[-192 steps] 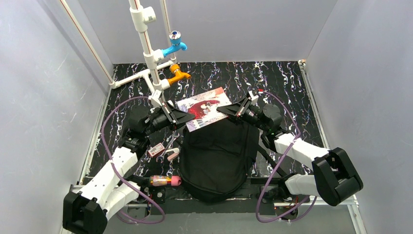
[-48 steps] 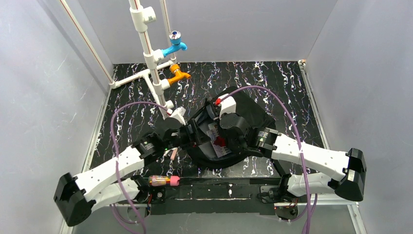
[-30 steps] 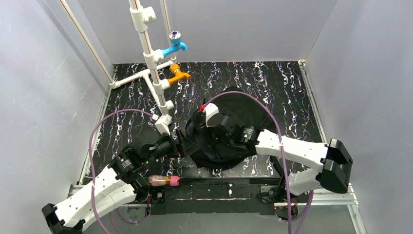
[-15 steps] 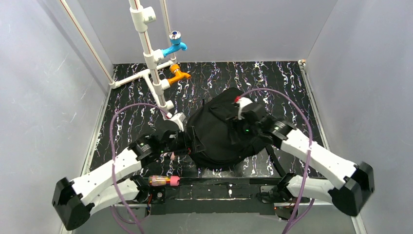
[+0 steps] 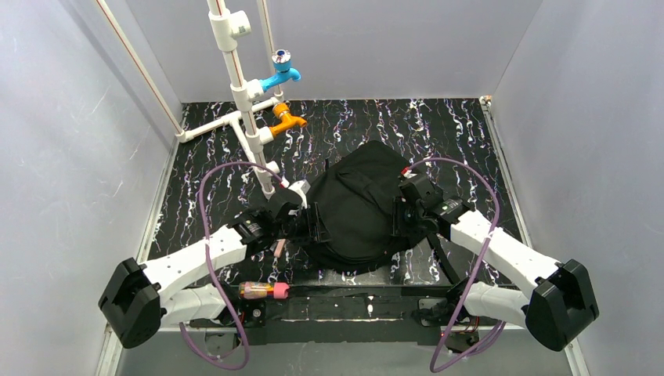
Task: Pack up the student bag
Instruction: Zip the student bag at the center of the board.
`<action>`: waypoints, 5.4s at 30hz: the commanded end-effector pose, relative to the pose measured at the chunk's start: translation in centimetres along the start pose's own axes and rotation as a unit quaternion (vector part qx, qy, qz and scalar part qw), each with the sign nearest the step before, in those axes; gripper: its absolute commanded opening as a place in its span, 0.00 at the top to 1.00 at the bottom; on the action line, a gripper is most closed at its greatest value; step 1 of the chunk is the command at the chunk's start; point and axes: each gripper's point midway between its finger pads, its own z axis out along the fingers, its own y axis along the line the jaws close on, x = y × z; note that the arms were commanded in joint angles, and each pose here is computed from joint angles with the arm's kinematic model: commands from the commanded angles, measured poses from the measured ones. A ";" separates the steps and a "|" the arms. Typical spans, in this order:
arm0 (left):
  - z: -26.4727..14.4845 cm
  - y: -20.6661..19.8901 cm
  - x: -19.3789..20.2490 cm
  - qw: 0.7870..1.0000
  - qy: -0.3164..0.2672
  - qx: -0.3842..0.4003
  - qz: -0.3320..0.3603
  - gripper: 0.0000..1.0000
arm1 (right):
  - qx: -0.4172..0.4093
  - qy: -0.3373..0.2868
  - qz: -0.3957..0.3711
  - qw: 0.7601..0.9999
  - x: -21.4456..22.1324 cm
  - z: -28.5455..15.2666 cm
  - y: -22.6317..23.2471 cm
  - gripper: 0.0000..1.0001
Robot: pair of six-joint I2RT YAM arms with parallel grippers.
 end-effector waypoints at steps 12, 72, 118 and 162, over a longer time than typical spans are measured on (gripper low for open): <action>2.3 -1.8 0.1 0.997 0.005 0.068 -0.040 0.74 | -0.081 0.061 0.042 0.994 4.6 0.1 1.6 0.70; -9.0 -7.4 0.1 0.947 -0.065 0.238 0.206 0.24 | -0.294 -0.073 0.025 0.953 1.2 -5.8 11.6 0.99; 2.9 -14.0 0.3 0.886 -0.255 0.019 0.388 0.57 | -0.210 0.022 0.341 0.916 2.0 -6.4 10.1 0.98; 1.7 -11.6 2.7 0.928 -0.133 0.068 0.341 0.73 | -0.222 -0.005 0.404 0.887 -0.8 -6.6 11.2 0.88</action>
